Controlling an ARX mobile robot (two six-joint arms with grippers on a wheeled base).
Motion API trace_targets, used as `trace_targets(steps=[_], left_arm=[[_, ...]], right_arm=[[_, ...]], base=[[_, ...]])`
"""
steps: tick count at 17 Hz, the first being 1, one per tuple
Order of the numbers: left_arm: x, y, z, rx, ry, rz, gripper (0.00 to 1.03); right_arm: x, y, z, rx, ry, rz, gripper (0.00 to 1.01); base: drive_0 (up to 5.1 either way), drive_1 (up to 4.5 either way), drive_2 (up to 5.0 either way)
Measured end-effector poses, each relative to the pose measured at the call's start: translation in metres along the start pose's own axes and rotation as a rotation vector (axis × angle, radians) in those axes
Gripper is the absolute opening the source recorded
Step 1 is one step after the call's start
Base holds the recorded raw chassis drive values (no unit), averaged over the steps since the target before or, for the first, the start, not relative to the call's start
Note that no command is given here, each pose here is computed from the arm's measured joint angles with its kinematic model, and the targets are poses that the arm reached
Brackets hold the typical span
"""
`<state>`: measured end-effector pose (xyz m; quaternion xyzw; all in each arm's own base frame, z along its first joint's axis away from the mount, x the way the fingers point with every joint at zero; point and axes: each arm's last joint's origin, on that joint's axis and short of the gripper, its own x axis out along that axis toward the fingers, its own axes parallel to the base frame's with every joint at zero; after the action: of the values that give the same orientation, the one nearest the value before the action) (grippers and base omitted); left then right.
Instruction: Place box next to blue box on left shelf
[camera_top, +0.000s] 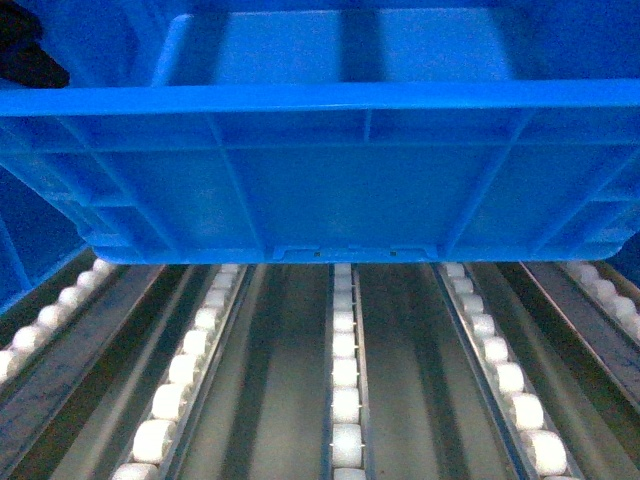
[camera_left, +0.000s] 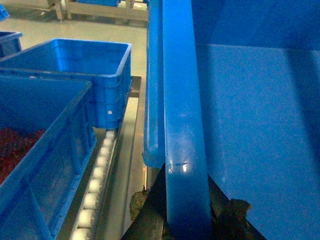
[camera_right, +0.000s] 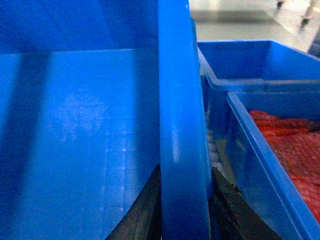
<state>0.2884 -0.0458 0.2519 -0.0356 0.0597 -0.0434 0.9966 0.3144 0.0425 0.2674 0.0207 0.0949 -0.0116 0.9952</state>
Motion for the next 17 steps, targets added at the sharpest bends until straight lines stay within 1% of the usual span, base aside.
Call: trace_targets(steps=[1, 2, 3, 4, 5, 6, 7, 8, 10, 12, 16, 17], left_arm=[[0.0, 0.0, 0.0, 0.021, 0.0, -0.003, 0.08], [0.0, 0.0, 0.0, 0.045, 0.0, -0.005, 0.08], [0.0, 0.001, 0.0, 0.062, 0.0, -0.004, 0.08], [0.001, 0.004, 0.001, 0.083, 0.023, 0.001, 0.08], [0.0, 0.003, 0.001, 0.09, 0.121, -0.015, 0.08], [-0.006, -0.003, -0.007, 0.1, 0.268, -0.032, 0.08], [-0.01, -0.007, -0.018, 0.054, 0.398, -0.022, 0.08], [-0.005, -0.011, -0.033, 0.04, 0.478, -0.002, 0.08], [-0.003, -0.011, -0.036, 0.042, 0.49, -0.001, 0.08], [-0.002, -0.01, -0.038, 0.045, 0.497, 0.0, 0.08], [0.0, -0.01, -0.043, 0.059, 0.515, 0.0, 0.08], [0.001, -0.01, -0.044, 0.06, 0.52, 0.0, 0.08]], right_arm=[[-0.001, 0.002, 0.0, -0.016, 0.017, -0.027, 0.19], [-0.002, 0.003, -0.001, -0.029, 0.03, -0.042, 0.19], [-0.002, 0.003, -0.002, -0.029, 0.045, -0.039, 0.19], [-0.004, 0.003, 0.001, -0.019, 0.116, -0.012, 0.19], [-0.005, -0.002, 0.001, -0.009, 0.224, 0.012, 0.19], [-0.005, -0.008, -0.007, 0.001, 0.3, 0.021, 0.19], [-0.002, -0.01, -0.014, -0.015, 0.335, 0.018, 0.19], [0.011, -0.013, -0.035, -0.024, 0.416, 0.016, 0.19], [0.012, -0.013, -0.043, -0.023, 0.439, 0.014, 0.19], [0.013, -0.013, -0.047, -0.02, 0.452, 0.013, 0.19], [0.017, -0.014, -0.058, -0.009, 0.485, 0.007, 0.19], [0.019, -0.013, -0.059, -0.004, 0.479, 0.008, 0.19]], base=[[0.0, 0.0, 0.0], [0.0, 0.0, 0.0], [0.0, 0.0, 0.0], [0.0, 0.0, 0.0], [0.0, 0.0, 0.0], [0.0, 0.0, 0.0], [0.0, 0.0, 0.0], [0.0, 0.0, 0.0], [0.0, 0.0, 0.0], [0.0, 0.0, 0.0], [0.0, 0.0, 0.0], [0.0, 0.0, 0.0]])
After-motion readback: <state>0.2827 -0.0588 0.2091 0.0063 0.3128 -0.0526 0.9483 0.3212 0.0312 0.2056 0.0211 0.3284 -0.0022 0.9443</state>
